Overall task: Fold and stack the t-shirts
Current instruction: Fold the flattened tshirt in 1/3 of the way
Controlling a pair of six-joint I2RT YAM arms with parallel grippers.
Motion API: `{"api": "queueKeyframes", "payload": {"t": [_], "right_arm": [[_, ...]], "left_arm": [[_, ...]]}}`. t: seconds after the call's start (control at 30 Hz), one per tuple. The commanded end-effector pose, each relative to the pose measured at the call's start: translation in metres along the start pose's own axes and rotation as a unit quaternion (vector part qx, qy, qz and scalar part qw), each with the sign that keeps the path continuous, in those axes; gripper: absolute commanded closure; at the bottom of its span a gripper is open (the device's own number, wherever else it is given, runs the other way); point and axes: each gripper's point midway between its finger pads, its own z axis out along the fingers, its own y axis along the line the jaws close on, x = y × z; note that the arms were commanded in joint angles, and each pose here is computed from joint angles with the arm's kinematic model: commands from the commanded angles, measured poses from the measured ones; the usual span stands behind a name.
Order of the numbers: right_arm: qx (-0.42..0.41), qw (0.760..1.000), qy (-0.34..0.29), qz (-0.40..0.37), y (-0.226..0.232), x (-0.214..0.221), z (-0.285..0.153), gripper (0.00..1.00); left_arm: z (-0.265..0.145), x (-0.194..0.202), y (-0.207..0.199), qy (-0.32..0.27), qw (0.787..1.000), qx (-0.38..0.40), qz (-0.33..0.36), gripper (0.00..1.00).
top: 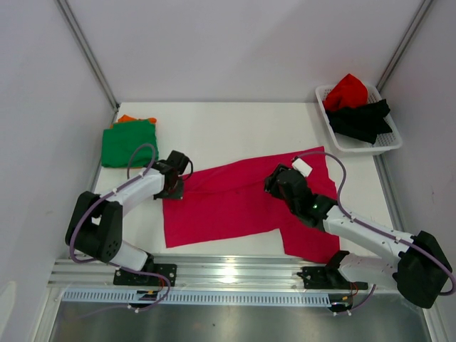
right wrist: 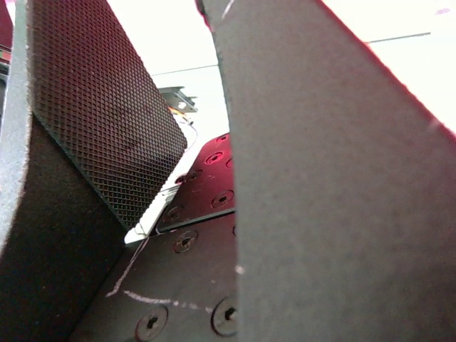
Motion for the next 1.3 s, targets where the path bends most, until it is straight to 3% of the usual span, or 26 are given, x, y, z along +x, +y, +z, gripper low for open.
{"api": "queueKeyframes", "payload": {"t": [0.0, 0.33, 0.5, 0.67, 1.17, 1.27], "right_arm": [[-0.011, 1.000, -0.022, 0.019, 0.013, -0.017, -0.001, 0.52], [0.011, 0.999, -0.028, 0.020, -0.001, -0.016, -0.002, 0.53], [0.014, 0.999, -0.031, 0.016, -0.004, -0.017, 0.000, 0.53], [0.012, 0.999, -0.028, 0.020, -0.001, -0.016, 0.004, 0.53], [0.032, 0.999, -0.019, 0.029, -0.013, -0.011, 0.006, 0.53], [0.090, 0.990, -0.017, 0.106, -0.040, -0.008, 0.009, 0.52]], "left_arm": [[-0.006, -0.009, 0.001, -0.015, 1.000, -0.001, 0.011, 0.99], [-0.016, -0.009, -0.009, -0.017, 0.998, 0.010, 0.052, 0.99], [-0.039, 0.016, -0.033, -0.008, 0.984, 0.064, 0.165, 0.99], [-0.049, 0.032, -0.025, -0.019, 0.968, 0.048, 0.244, 0.99], [-0.056, 0.016, -0.022, -0.056, 0.966, 0.041, 0.247, 0.99], [-0.058, 0.003, -0.017, -0.080, 0.968, 0.034, 0.235, 0.99]]}}
